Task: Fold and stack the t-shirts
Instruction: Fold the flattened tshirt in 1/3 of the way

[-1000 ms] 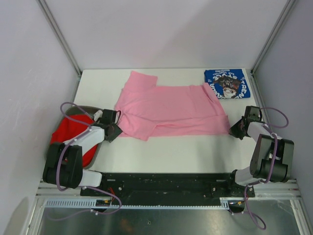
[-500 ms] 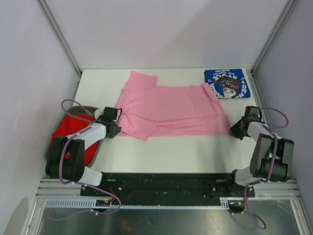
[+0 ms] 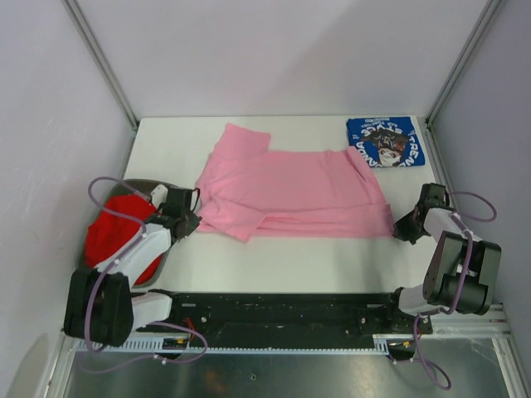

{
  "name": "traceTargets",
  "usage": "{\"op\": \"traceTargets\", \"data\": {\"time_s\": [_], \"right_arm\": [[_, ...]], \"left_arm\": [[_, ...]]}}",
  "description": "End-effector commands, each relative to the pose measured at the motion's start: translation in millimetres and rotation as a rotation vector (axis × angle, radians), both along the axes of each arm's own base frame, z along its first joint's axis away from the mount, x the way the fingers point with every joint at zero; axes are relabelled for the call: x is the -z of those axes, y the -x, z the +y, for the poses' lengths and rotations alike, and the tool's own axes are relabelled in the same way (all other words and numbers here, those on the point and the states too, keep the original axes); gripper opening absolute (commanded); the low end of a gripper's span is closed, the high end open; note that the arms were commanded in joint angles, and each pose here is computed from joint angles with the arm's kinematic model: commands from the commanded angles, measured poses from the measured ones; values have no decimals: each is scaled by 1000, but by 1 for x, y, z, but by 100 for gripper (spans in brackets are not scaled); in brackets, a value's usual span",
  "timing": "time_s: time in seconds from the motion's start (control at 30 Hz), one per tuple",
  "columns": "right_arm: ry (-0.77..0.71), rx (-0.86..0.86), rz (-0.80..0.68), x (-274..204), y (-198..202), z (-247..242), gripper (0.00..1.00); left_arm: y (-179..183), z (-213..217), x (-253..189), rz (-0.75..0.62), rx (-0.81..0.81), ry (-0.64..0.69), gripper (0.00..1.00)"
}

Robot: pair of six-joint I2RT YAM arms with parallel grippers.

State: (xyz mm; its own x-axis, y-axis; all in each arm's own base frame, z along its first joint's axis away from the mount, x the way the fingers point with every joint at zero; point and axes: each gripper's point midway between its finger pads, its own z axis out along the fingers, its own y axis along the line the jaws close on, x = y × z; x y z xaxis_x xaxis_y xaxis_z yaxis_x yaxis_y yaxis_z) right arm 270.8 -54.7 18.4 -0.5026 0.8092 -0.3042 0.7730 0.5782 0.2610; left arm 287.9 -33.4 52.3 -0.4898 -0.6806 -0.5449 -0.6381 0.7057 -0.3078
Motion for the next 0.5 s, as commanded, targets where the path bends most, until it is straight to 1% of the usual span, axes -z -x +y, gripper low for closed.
{"op": "traceTargets", "data": {"time_s": [0.0,0.1,0.3,0.47], "right_arm": [[35,84,124,1,36,-12,0],[21,115,163,-2,51,-12,0],[-2,159,156,-15,68,-6,0],[-10,203,147,-25,79,-2,0]], "left_arm": [[29,15,4,17,-74,-26,0],[50,20,13,34,-104,-23,0],[84,31,19,42,-179,-17,0],[103,37,24,45,-235,-6,0]]}}
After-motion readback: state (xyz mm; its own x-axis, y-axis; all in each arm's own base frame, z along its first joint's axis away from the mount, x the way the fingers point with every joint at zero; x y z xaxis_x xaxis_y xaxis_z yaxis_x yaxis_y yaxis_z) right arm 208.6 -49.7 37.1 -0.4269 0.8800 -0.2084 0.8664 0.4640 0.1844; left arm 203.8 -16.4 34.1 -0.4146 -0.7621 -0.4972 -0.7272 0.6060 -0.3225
